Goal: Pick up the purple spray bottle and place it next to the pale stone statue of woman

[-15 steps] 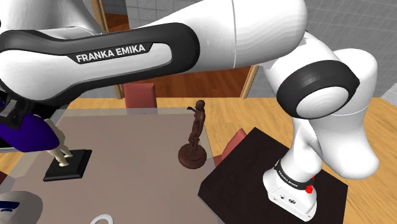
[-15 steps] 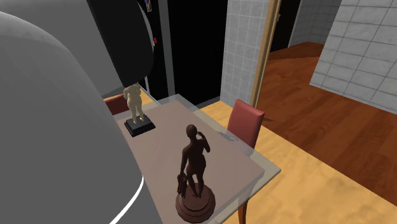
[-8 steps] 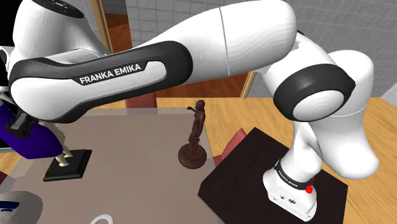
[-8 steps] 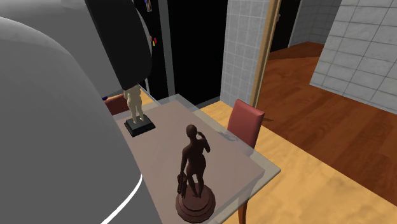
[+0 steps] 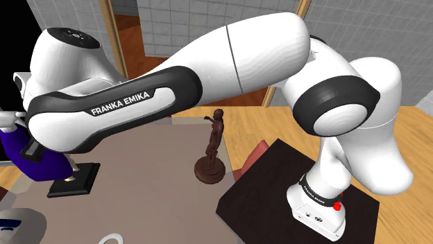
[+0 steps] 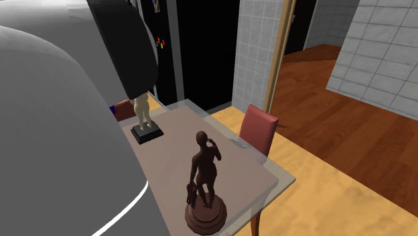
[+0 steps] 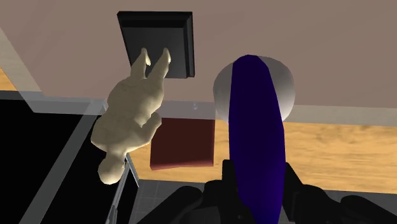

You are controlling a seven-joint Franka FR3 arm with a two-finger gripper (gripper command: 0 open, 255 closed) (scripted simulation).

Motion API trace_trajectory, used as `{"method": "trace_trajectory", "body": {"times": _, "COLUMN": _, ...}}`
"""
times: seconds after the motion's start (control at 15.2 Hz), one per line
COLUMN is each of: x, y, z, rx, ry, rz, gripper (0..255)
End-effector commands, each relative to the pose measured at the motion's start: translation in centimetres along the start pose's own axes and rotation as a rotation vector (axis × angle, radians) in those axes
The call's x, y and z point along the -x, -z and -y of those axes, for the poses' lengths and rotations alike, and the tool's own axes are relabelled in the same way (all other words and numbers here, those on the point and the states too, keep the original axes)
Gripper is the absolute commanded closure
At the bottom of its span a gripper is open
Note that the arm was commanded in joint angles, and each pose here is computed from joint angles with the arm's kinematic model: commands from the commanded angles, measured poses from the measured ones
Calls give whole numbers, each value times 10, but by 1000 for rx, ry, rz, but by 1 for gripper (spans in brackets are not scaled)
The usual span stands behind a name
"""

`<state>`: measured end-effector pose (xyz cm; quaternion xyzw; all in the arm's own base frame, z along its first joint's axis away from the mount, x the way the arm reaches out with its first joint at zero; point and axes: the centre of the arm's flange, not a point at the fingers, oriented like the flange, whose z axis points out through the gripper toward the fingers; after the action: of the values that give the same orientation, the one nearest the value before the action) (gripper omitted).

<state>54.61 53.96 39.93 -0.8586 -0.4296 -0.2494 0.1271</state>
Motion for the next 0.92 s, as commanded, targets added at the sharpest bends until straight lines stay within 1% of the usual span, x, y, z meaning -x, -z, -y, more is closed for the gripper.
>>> {"method": "trace_trajectory", "body": {"times": 0.0, "x": 6, "y": -8, "z": -1, "rx": 0, "ry": 0, "rz": -1, "gripper": 255}}
{"method": "trace_trajectory", "body": {"times": 0.86, "x": 43, "y": -66, "z": -1, "rx": 0, "ry": 0, "rz": -1, "gripper": 255}}
